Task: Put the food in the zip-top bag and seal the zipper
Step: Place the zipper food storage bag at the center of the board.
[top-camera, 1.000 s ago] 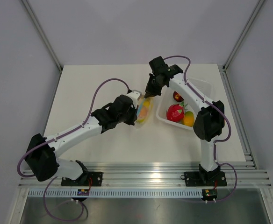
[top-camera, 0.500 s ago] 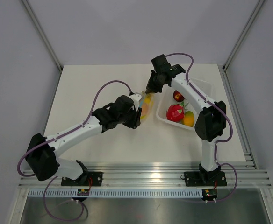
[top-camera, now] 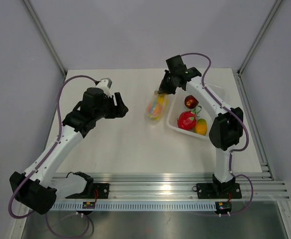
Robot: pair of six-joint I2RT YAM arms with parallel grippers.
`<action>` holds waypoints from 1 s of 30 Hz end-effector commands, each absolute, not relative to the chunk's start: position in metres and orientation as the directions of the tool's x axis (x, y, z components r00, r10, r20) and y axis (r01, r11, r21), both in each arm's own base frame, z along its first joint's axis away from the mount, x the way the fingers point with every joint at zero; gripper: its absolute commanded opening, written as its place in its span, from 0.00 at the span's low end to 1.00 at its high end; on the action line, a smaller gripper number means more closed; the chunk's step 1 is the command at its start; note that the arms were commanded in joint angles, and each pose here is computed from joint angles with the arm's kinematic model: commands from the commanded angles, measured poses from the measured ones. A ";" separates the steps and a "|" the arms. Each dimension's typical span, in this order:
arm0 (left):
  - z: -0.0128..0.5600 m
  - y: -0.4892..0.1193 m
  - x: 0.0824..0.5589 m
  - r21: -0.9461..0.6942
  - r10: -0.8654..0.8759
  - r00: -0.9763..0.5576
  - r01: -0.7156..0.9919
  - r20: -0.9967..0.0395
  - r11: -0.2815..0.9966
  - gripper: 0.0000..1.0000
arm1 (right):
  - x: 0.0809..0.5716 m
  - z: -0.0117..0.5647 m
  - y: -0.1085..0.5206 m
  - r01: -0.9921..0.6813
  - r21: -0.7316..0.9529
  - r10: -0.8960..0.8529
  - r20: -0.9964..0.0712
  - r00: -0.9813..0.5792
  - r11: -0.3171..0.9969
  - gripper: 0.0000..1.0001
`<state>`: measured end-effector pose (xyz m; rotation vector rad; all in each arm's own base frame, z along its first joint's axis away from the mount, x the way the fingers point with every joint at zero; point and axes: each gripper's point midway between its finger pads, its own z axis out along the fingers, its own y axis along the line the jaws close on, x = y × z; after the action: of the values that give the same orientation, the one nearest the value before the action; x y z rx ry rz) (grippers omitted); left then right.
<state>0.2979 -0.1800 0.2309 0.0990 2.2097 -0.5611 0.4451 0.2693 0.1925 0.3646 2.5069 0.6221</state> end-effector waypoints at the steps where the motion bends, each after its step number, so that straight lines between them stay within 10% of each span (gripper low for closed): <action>1: 0.246 -0.171 0.300 -0.413 -0.204 -0.637 0.198 -0.743 0.889 0.70 | 0.449 0.235 0.279 0.039 0.560 0.372 -0.496 -0.785 0.828 0.00; 16: 0.251 -0.162 0.306 -0.435 -0.258 -0.616 0.153 -0.744 0.887 0.77 | 0.438 0.248 0.304 -0.123 0.643 0.289 -0.497 -0.818 0.756 0.00; 23: 0.262 -0.163 0.307 -0.426 -0.244 -0.602 0.178 -0.760 0.887 0.82 | 0.433 0.258 0.279 -0.120 0.534 0.246 -0.563 -0.789 0.837 0.78; 30: 0.283 -0.157 0.311 -0.405 -0.242 -0.560 0.185 -0.792 0.895 0.84 | 0.428 0.280 0.225 -0.033 0.354 0.231 -0.676 -0.700 0.935 0.96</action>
<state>0.3011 -0.1610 0.2461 -0.0506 2.1997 -0.5644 0.4309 0.2588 0.2217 0.1461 2.4602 0.5959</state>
